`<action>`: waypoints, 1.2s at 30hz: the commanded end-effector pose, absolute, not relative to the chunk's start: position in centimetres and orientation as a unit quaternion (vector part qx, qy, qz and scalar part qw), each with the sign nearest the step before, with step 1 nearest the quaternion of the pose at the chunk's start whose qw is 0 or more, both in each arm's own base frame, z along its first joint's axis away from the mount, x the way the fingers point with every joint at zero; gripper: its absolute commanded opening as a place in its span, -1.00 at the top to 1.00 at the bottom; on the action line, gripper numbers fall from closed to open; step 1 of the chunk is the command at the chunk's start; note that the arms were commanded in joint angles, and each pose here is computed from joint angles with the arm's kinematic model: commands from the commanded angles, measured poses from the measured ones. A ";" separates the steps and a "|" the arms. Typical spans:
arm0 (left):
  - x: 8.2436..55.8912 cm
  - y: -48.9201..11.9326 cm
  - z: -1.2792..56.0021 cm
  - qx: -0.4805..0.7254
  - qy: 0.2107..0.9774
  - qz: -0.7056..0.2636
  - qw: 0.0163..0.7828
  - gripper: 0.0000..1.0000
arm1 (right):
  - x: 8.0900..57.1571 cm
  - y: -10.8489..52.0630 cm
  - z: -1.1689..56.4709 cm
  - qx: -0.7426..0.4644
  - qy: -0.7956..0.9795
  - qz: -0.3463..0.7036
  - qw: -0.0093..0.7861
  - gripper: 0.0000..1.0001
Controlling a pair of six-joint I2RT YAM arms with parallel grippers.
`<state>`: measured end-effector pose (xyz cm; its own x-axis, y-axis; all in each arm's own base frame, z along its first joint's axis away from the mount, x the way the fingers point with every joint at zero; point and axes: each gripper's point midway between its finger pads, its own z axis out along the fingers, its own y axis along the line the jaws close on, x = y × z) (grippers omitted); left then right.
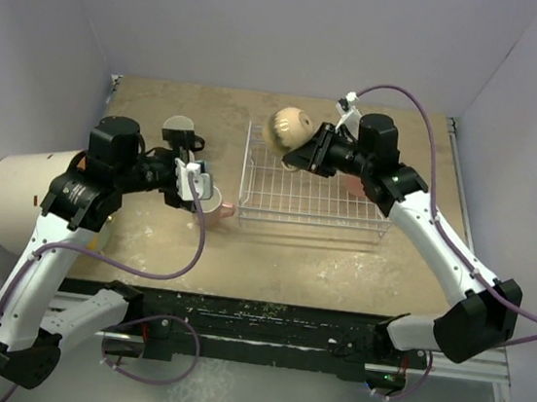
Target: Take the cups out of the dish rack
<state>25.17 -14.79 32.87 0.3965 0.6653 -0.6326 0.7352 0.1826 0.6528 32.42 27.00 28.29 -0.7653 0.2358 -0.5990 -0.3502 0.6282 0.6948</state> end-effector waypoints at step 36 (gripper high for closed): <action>25.6 -16.6 41.2 0.635 0.340 0.080 0.689 0.04 | 15.5 41.2 45.1 -0.091 0.534 0.828 0.149 1.00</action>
<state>26.27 -15.43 40.46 0.7093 0.5941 -0.3795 0.3289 0.1973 0.9235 18.28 41.69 37.67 -0.9748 0.1259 -0.1840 -0.2045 -0.1765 0.9628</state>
